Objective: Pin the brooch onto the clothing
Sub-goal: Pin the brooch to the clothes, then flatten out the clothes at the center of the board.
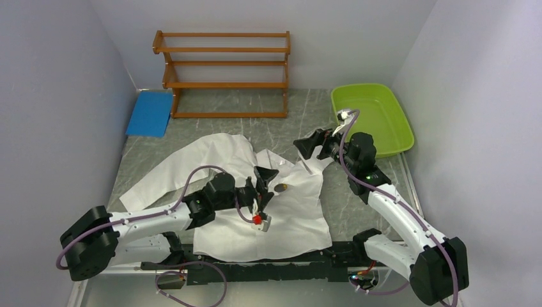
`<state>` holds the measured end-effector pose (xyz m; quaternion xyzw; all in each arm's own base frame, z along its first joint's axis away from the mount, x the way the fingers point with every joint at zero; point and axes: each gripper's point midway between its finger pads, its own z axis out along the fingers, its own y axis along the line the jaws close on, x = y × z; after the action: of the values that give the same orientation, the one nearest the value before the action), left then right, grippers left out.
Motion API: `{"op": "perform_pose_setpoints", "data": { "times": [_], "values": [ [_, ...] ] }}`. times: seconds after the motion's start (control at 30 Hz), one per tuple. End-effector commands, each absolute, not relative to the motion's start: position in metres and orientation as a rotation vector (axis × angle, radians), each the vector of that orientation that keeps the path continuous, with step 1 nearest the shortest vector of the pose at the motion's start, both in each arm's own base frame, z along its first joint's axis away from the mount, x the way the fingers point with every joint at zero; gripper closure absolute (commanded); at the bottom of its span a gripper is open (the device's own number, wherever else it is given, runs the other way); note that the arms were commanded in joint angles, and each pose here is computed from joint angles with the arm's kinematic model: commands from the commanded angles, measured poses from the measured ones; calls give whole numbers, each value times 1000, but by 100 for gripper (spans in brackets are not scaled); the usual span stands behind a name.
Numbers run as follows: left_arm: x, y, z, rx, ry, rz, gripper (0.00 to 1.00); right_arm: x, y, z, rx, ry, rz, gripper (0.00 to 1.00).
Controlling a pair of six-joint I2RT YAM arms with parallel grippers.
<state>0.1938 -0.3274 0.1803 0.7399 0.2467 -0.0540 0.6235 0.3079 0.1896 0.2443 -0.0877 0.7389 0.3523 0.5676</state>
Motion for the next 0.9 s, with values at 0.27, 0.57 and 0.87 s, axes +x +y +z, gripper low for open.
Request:
{"op": "perform_pose_setpoints", "data": {
  "times": [0.27,0.57,0.87],
  "values": [
    [231,-303,299,1111,1101,-304,4,333,192,228,-146,1907,890,0],
    [308,-283,252,595,1759,-541,4,367,214,170,-217,2193,935,1],
    [366,-259,134,178,2487,-723,20,381,222,103,-258,2442,907,17]
  ]
}}
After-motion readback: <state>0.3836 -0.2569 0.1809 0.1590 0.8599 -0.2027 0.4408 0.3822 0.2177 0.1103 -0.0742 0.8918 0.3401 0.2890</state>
